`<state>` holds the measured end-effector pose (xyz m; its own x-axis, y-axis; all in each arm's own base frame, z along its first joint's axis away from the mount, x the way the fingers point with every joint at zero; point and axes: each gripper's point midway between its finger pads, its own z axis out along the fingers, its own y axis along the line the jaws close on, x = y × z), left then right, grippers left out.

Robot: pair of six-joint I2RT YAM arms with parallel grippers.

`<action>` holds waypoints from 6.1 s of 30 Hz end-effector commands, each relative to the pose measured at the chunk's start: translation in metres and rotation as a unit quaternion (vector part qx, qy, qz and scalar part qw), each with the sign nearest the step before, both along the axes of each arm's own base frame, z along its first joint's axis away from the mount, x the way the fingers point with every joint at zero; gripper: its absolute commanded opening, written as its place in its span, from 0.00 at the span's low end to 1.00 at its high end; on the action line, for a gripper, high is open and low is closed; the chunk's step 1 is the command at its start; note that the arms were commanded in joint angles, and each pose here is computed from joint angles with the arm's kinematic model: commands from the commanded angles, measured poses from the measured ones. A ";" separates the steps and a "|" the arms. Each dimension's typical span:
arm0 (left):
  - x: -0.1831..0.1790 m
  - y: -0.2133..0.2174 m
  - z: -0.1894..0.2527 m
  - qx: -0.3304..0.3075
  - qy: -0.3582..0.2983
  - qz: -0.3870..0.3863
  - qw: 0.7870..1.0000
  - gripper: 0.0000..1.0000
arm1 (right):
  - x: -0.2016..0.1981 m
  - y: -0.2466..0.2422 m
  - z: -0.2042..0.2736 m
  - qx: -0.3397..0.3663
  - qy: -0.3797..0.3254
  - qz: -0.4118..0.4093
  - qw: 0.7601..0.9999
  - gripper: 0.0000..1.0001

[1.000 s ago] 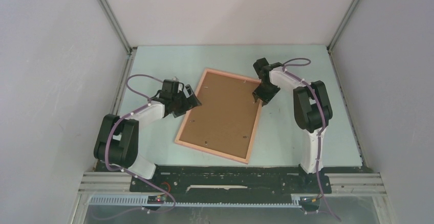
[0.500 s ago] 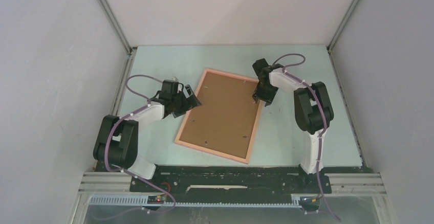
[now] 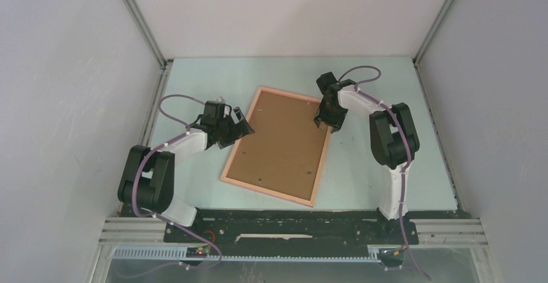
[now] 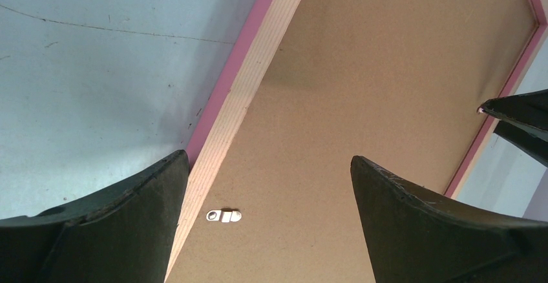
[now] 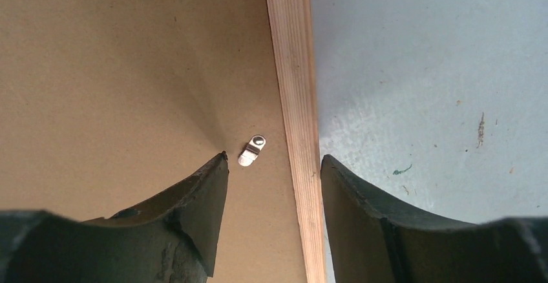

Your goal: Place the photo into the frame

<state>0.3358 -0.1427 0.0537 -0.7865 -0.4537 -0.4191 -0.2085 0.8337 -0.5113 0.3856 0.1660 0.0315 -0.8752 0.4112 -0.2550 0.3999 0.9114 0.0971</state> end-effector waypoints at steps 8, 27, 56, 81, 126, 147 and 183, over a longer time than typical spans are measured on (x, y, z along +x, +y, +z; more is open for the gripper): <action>0.001 -0.007 0.014 -0.028 -0.026 -0.012 0.999 0.95 | -0.004 -0.001 -0.011 -0.044 0.015 0.012 0.999 0.55; 0.000 -0.005 0.017 -0.029 -0.035 -0.009 0.999 0.96 | 0.012 0.006 0.039 -0.028 -0.067 0.111 0.991 0.55; -0.048 -0.056 -0.014 -0.147 0.057 0.008 0.987 1.00 | 0.069 0.038 0.028 0.020 -0.074 0.220 0.973 0.57; -0.032 -0.036 -0.002 -0.073 -0.009 -0.017 0.997 0.98 | -0.068 -0.031 0.009 0.031 -0.007 0.154 0.988 0.75; -0.039 -0.049 -0.003 -0.083 0.008 -0.046 0.995 1.00 | -0.030 -0.016 0.018 0.045 -0.053 0.176 0.982 0.73; -0.114 -0.181 0.020 -0.103 -0.002 -0.202 0.974 1.00 | 0.099 0.045 0.073 0.028 -0.104 0.237 0.966 0.72; 0.100 0.054 0.009 0.049 0.035 0.093 0.994 0.99 | -0.088 -0.002 0.006 0.159 -0.060 0.061 0.984 0.79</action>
